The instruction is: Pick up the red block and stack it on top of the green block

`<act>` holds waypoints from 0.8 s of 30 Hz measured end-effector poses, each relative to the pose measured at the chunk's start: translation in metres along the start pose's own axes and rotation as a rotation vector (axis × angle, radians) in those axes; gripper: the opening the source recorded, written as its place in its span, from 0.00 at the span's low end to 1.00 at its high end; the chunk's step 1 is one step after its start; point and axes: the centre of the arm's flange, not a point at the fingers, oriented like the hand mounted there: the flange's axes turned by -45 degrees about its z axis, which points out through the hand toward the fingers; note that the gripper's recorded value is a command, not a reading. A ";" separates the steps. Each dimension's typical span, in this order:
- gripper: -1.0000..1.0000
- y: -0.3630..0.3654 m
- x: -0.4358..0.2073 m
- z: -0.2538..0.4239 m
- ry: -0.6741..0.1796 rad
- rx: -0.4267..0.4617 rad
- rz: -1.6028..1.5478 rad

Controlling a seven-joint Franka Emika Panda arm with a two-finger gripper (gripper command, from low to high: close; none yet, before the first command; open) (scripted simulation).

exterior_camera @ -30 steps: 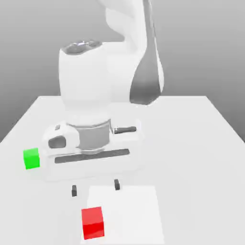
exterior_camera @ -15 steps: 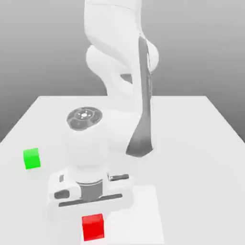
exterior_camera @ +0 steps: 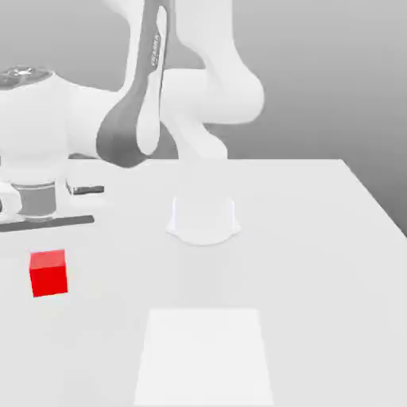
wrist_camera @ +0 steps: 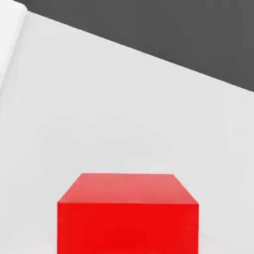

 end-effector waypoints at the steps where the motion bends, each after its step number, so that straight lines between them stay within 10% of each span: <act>1: 0.00 0.003 -0.014 -0.001 -0.001 0.001 -0.028; 12: 0.00 -0.008 -0.168 0.027 0.035 0.057 -0.273; 24: 0.00 -0.011 -0.169 0.074 0.047 0.054 -0.292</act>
